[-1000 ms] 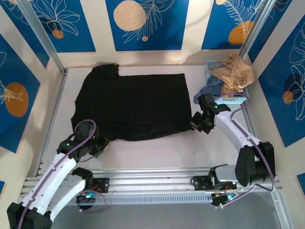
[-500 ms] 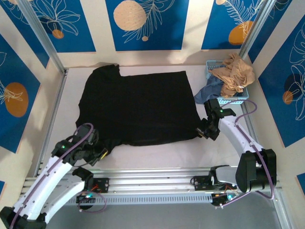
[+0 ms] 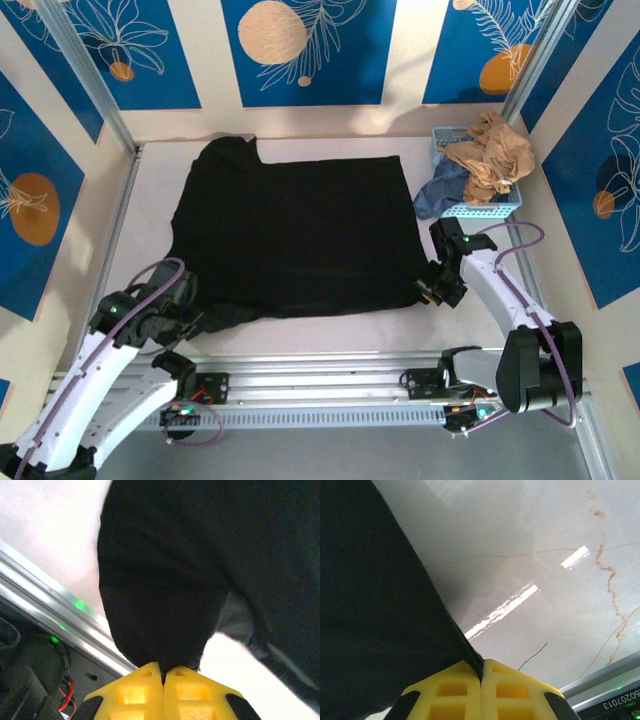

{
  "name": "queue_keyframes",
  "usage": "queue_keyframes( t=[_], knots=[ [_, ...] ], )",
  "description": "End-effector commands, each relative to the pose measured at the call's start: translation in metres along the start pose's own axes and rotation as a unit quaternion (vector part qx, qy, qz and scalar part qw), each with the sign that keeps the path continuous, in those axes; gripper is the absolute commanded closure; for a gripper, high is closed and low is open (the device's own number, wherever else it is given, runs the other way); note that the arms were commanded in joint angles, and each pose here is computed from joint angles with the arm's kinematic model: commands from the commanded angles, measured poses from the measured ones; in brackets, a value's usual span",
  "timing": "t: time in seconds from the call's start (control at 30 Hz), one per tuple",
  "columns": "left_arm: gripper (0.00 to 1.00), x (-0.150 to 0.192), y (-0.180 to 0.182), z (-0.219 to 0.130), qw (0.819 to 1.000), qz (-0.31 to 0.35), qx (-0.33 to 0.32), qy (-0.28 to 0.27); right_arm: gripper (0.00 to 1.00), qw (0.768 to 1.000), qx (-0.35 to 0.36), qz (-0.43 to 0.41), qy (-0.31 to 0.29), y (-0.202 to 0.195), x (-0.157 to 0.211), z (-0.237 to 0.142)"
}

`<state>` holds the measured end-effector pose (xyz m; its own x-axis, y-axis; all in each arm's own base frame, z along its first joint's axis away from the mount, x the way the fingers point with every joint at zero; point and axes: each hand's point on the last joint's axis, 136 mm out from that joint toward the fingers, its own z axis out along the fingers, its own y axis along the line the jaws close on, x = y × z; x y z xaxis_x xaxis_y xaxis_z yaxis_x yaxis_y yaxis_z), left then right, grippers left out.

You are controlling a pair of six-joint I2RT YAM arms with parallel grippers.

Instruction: Fold and stack the t-shirts

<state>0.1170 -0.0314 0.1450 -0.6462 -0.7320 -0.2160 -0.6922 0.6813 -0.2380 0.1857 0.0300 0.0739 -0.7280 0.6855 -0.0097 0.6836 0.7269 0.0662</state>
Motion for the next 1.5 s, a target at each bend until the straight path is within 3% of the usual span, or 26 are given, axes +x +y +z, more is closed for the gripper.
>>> queue_keyframes(
  t=[0.0, 0.27, 0.4, 0.67, 1.47],
  knots=[
    [1.0, -0.023, 0.002, -0.005, 0.998, -0.009, -0.037, -0.059, 1.0, 1.0, 0.006, 0.021, 0.011, -0.002, 0.002, 0.001],
    [1.0, -0.089, -0.06, -0.04, 0.978, 0.069, -0.023, -0.194, 1.0, 1.0, 0.0, 0.0, 0.007, 0.018, -0.014, -0.008],
    [1.0, -0.111, -0.097, -0.048, 0.966, 0.127, -0.033, -0.223, 1.0, 1.0, -0.005, -0.003, 0.011, 0.029, -0.023, -0.012],
    [1.0, -0.146, -0.141, -0.03, 0.955, 0.175, -0.049, -0.233, 1.0, 1.0, -0.015, -0.012, 0.004, 0.056, -0.048, -0.022],
    [1.0, -0.216, -0.175, 0.003, 0.943, 0.212, -0.039, -0.252, 1.0, 1.0, -0.011, -0.015, 0.01, 0.12, -0.113, 0.002]
  ],
)
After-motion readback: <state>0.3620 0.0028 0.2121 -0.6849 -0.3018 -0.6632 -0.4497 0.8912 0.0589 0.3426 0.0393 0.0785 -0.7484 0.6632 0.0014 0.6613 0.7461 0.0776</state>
